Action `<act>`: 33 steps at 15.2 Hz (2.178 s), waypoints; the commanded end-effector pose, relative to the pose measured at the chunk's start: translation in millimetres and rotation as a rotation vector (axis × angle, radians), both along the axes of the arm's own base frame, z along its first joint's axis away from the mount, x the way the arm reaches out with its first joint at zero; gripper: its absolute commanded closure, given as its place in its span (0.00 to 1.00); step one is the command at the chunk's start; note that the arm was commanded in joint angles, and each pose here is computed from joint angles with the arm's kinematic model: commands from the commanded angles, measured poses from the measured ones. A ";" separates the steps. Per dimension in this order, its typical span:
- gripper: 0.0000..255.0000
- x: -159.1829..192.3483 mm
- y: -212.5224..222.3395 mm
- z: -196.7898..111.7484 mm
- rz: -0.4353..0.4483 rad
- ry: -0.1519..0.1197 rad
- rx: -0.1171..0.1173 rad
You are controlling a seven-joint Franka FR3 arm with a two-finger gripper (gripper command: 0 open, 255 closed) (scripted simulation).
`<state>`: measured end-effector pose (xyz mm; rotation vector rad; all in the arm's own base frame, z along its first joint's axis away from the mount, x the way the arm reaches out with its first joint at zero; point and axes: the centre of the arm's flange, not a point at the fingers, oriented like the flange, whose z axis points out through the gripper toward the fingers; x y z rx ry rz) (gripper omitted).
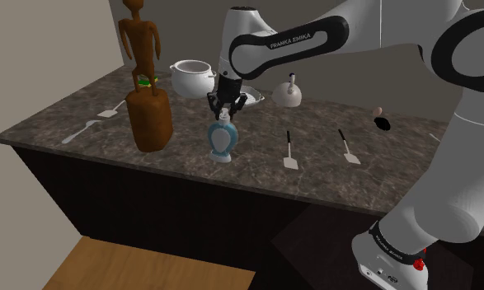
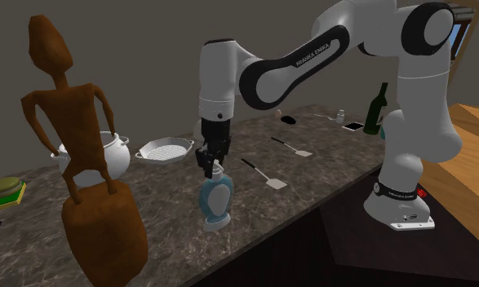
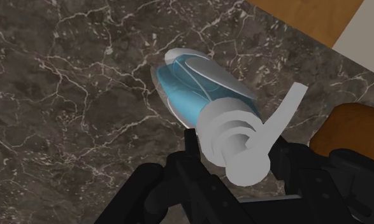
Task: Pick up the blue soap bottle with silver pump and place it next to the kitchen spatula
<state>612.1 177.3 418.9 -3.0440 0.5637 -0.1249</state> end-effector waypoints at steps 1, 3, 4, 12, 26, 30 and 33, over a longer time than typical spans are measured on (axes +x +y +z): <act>1.00 -0.1 0.3 -0.4 0.000 0.001 0.000; 1.00 -0.2 0.5 4.7 0.000 0.001 0.000; 1.00 -0.3 0.5 10.0 0.000 0.001 0.000; 1.00 -0.2 0.5 52.2 0.000 0.001 0.000; 1.00 -69.4 -72.6 114.6 0.000 0.001 0.000; 1.00 -104.0 -109.1 130.6 0.000 0.001 0.000; 1.00 -129.9 -136.5 142.6 0.000 0.001 0.000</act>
